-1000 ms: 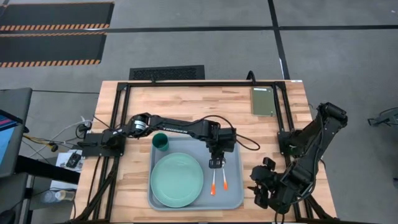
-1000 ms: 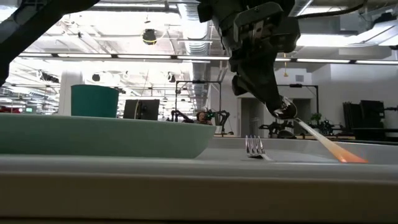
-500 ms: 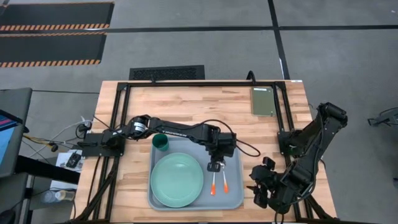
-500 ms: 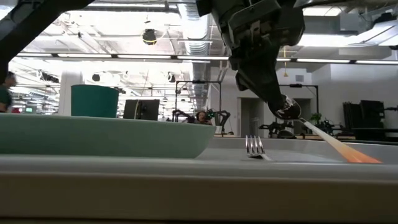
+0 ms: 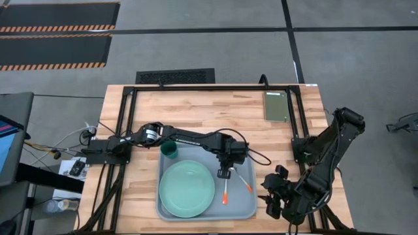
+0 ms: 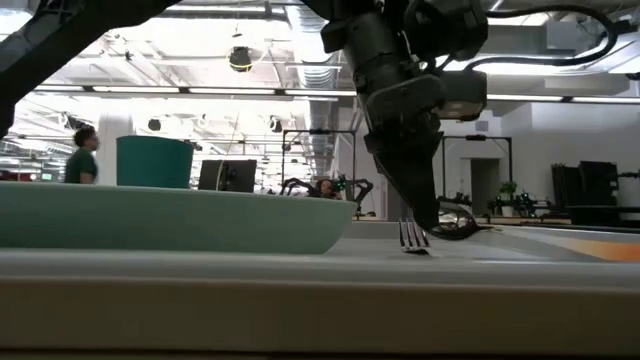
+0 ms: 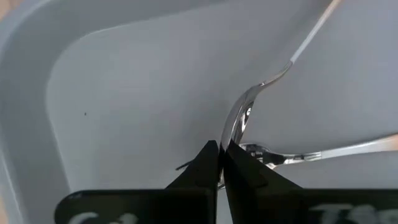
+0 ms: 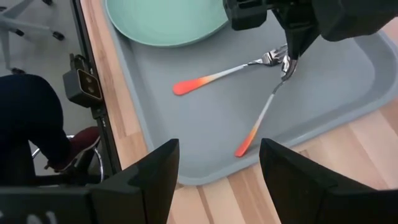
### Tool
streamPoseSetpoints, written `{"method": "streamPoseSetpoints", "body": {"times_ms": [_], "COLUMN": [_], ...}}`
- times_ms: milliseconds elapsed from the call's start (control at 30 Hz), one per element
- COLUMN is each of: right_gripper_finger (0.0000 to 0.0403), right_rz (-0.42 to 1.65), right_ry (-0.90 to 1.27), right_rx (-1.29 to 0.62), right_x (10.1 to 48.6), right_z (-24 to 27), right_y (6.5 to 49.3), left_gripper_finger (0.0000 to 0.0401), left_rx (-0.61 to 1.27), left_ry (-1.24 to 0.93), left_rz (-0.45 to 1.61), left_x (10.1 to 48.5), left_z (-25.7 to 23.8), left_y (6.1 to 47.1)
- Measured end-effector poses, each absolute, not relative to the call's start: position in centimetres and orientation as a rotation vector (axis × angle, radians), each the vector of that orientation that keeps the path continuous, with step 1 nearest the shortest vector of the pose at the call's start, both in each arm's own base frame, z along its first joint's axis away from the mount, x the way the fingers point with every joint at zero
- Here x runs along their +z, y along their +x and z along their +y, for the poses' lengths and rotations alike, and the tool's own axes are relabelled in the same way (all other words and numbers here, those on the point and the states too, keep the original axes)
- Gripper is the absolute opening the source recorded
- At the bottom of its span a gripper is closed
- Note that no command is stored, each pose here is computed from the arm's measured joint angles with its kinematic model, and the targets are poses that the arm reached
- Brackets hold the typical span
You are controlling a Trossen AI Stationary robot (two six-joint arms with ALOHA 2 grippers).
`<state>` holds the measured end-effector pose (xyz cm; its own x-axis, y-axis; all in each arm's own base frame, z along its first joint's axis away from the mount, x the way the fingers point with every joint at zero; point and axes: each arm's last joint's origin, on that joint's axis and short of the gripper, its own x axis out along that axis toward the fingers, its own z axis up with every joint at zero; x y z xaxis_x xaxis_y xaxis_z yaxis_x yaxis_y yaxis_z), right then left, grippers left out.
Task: Pick and place plate/cup/fork/spoon on tray
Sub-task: Put the orange spoon to the right side of the blue plate on the blue serving tray
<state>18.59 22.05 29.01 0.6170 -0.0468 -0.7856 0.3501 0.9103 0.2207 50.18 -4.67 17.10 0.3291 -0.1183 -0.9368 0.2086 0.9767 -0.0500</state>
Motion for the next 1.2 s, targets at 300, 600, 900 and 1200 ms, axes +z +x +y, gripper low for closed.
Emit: {"method": "streamPoseSetpoints", "body": {"times_ms": [300,600,900,1200], "right_gripper_finger": [0.0249,0.0249,0.0249,0.0249], "right_rz": [0.88,0.879,0.877,0.845], "right_ry": [0.374,0.377,0.385,0.346], "right_rx": [-0.234,-0.233,-0.235,-0.338], "right_x": [29.0,29.0,29.0,28.5], "right_z": [22.1,22.1,22.1,21.4], "right_y": [18.6,18.6,18.6,18.9], "left_gripper_finger": [0.0,0.0003,0.0111,0.0192], "left_rx": [-0.214,-0.195,-0.18,-0.128], "left_ry": [0.079,0.131,0.173,0.012], "left_rz": [1.215,1.148,1.111,1.104], "left_x": [17.2,18.7,19.5,21.3], "left_z": [-4.7,-4.9,-5.2,-5.3], "left_y": [50.2,50.8,51.1,50.5]}}
